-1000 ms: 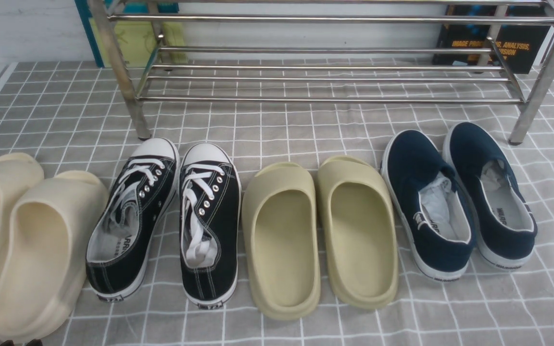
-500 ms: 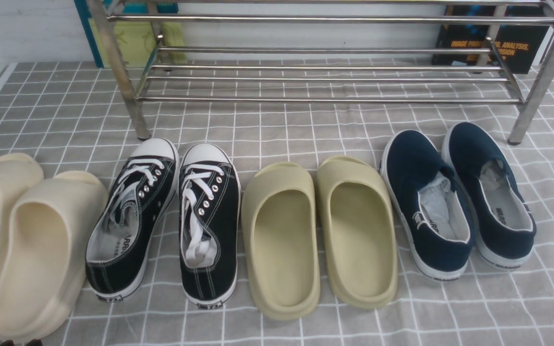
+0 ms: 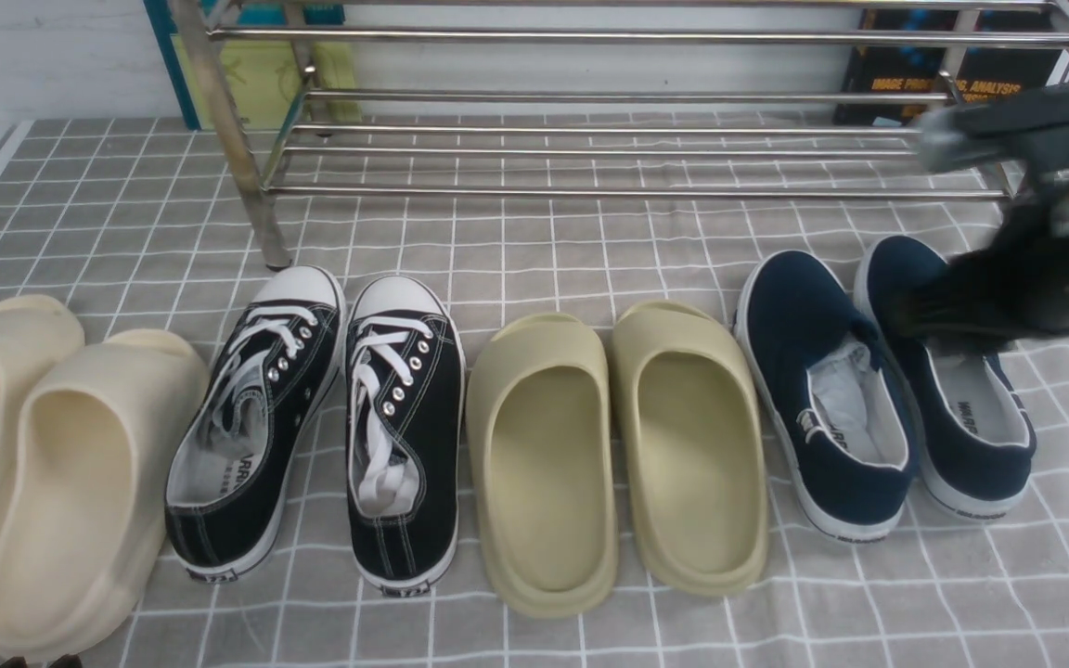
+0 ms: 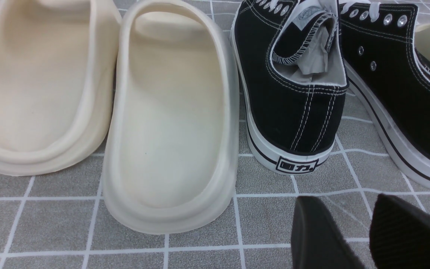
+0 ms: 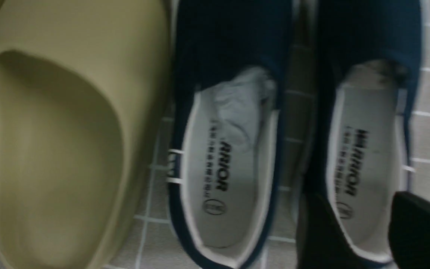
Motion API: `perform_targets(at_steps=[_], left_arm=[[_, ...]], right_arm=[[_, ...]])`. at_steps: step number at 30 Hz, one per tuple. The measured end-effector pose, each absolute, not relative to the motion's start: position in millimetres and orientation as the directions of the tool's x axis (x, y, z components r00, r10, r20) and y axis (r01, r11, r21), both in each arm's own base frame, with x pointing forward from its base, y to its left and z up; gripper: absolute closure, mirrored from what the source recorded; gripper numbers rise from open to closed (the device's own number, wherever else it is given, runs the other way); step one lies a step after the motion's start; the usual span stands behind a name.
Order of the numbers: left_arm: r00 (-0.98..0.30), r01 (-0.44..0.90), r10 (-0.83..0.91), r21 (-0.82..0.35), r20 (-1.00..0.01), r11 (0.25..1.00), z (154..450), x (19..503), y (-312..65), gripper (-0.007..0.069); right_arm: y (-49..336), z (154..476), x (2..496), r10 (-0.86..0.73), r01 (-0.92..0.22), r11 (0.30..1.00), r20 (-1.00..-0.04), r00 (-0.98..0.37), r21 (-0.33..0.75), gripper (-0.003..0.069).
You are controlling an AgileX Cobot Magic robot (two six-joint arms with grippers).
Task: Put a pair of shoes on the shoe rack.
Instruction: Use the right arm to grab the shoe closest to it
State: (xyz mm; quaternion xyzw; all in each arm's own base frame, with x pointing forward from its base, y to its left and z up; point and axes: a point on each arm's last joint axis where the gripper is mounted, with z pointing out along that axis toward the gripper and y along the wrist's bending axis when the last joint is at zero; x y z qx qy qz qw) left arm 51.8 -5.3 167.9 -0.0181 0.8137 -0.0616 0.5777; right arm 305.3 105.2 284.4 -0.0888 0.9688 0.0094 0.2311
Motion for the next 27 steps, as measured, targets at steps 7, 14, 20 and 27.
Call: perform_targets(at_steps=[7, 14, 20, 27], left_arm=[[-0.332, 0.042, -0.101, -0.121, -0.938, 0.992, 168, 52, -5, 0.0386], [-0.332, 0.042, -0.101, -0.121, -0.938, 0.992, 168, 52, -5, 0.0386], [-0.332, 0.042, -0.101, -0.121, -0.938, 0.992, 168, 52, -5, 0.0386], [-0.332, 0.042, -0.101, -0.121, -0.938, 0.992, 168, 52, -5, 0.0386]], right_arm=[[161, 206, 345, -0.305, -0.298, 0.952, -0.196, -0.932, -0.064, 0.0059], [166, 198, 348, -0.300, -0.300, 0.953, -0.207, -0.931, -0.033, 0.0084], [169, 191, 351, -0.323, -0.327, 0.945, -0.207, -0.923, -0.017, 0.0336], [165, 213, 349, -0.288, -0.294, 0.955, -0.280, -0.916, -0.020, 0.0615]])
